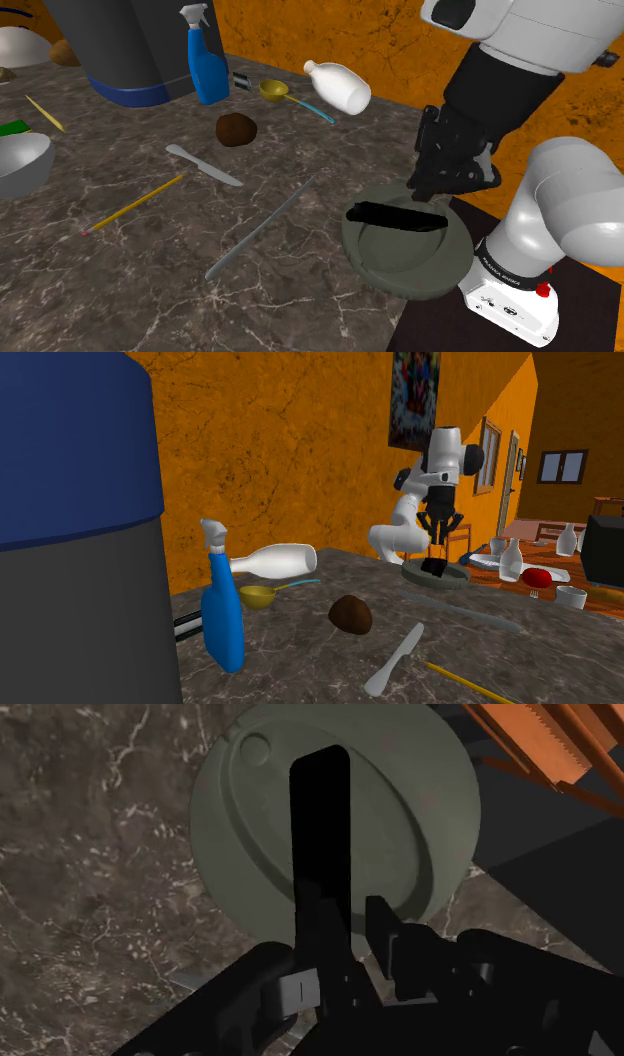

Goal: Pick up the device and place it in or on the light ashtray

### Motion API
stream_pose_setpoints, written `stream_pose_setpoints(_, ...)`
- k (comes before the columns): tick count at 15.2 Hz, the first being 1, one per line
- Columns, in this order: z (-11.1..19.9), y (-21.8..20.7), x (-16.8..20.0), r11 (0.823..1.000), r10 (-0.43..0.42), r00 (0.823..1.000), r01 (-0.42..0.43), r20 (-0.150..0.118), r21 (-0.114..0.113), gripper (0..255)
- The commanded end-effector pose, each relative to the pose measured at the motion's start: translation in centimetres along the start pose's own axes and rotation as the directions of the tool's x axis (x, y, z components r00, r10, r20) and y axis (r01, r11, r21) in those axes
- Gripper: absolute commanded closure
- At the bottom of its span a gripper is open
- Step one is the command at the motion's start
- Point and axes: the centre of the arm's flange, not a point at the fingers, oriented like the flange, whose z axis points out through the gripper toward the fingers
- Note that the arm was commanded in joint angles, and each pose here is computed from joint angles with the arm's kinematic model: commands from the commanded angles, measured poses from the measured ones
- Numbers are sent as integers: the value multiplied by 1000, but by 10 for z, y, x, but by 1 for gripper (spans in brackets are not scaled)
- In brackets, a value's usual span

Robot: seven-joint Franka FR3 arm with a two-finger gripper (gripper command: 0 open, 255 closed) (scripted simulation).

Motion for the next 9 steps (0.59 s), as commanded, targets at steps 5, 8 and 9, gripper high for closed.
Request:
stream_pose_setpoints(5, 16, -1, -4, 1000, 0, 1000, 0, 0, 0, 0)
stream_pose_setpoints(8, 56, 89, -36, 895, -113, 985, 159, -133, 417, 0)
stream_pose_setpoints(9, 63, 98, -39, 870, -121, 981, 178, -150, 459, 0)
